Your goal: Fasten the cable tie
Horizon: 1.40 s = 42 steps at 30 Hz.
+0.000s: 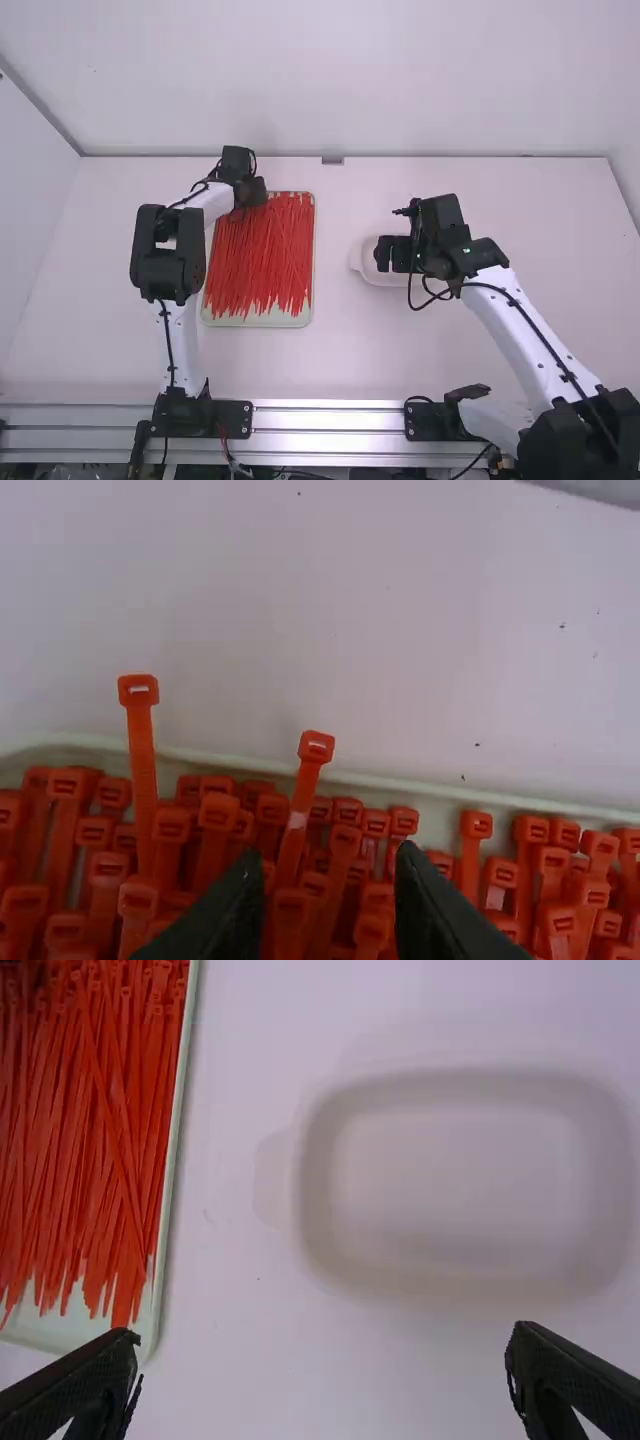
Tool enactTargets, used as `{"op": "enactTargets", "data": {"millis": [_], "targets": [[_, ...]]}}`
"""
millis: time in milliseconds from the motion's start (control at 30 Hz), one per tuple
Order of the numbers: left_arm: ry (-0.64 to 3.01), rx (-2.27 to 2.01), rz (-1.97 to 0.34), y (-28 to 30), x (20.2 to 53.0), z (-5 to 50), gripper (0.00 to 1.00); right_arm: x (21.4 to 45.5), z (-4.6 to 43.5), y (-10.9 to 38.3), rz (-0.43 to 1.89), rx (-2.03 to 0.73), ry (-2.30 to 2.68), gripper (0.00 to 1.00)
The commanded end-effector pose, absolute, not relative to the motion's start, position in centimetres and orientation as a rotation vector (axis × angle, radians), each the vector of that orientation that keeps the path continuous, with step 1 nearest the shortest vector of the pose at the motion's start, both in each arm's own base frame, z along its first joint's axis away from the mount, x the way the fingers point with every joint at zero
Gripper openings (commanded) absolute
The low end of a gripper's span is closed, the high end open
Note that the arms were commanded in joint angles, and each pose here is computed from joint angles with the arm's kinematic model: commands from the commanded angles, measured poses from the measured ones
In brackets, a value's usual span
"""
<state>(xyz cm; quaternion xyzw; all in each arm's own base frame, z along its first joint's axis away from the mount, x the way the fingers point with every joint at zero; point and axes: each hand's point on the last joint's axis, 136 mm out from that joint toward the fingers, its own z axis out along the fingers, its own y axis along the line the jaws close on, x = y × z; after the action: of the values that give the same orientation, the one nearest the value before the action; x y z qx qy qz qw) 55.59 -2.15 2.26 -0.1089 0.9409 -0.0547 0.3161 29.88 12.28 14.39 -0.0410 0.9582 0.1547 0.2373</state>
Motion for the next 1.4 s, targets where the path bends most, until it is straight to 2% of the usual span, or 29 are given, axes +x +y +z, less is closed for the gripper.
{"op": "enactTargets", "data": {"millis": [0,1067,1367], "targets": [[2.507,-0.311,-0.133,-1.50,54.85,0.82,0.34,29.65,14.44,12.19,0.424,-0.112,2.625,0.99],[2.508,-0.341,-0.104,-1.21,54.38,0.03,0.25,29.66,14.32,11.59,0.416,-0.087,2.634,0.99],[2.513,-0.357,-0.103,-0.93,54.22,-0.10,0.10,29.68,14.34,11.60,0.417,-0.086,2.633,0.98]]}}
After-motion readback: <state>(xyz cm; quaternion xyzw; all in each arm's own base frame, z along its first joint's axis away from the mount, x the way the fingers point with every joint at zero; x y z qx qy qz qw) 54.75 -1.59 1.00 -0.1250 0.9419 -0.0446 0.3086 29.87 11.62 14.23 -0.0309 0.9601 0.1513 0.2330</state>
